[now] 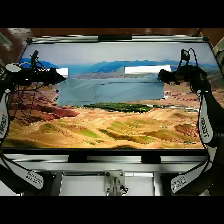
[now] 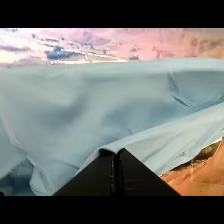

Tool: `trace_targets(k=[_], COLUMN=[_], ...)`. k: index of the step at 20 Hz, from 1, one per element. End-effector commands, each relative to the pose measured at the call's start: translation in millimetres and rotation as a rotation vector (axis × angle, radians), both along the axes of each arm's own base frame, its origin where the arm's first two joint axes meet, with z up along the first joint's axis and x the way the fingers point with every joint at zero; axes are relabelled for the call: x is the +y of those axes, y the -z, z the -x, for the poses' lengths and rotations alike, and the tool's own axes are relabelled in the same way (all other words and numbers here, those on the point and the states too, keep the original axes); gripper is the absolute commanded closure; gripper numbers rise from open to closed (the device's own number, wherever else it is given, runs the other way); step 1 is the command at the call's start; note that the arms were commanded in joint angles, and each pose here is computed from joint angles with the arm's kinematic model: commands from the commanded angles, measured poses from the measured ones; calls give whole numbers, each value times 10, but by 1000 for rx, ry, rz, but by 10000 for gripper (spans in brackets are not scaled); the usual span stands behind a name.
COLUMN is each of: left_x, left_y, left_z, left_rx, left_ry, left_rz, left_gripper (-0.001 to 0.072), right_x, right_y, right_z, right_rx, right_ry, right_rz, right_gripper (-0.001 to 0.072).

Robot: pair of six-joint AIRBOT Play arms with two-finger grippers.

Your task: Fold the shirts.

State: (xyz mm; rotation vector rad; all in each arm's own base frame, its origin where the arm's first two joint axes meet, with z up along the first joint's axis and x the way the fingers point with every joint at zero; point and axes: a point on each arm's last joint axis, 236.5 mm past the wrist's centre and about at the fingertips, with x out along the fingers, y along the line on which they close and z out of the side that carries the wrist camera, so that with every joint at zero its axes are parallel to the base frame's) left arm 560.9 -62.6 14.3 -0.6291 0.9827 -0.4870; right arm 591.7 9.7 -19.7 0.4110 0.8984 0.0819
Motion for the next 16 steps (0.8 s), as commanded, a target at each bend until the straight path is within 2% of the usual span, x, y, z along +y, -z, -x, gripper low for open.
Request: trace_targets(k=[1, 3, 4, 5, 6, 7, 8, 9, 10, 12, 13, 16], left_x=[-13, -44, -79, -118, -140, -160, -162, -159, -157, -165, -172, -201], left_y=[376, 517, 555, 572, 562, 540, 496, 425, 341, 147, 60, -208], left_z=[-138, -122, -102, -76, -54, -17, 19, 53, 86, 134, 139, 133], left_rx=[69, 96, 107, 115, 120, 126, 128, 128, 120, 86, 70, 18], left_ry=[-23, -16, -6, 7, 17, 32, 50, 72, 101, 157, 171, 185], left_rz=[45, 50, 52, 55, 58, 63, 66, 71, 72, 63, 60, 45], left_gripper=[680, 680, 677, 601, 383, 189, 147, 154, 161, 188, 219, 249], right_x=[8, 101, 161, 222, 233, 242, 170, 56, -61, -287, -374, -344], right_y=[46, 147, 198, 224, 214, 173, 114, 53, 35, 141, 238, 457], right_z=[-313, -331, -326, -316, -303, -276, -247, -210, -148, 48, 149, 295], right_rx=[-78, -73, -65, -58, -55, -52, -53, -51, -31, 67, 125, 221], right_ry=[63, 52, 43, 32, 25, 8, -2, -11, -16, 9, 33, 52], right_rz=[-30, -25, -26, -29, -26, -16, 14, 58, 93, 91, 63, -43], right_gripper=[667, 657, 560, 345, 247, 246, 245, 58, 21, 21, 21, 22])
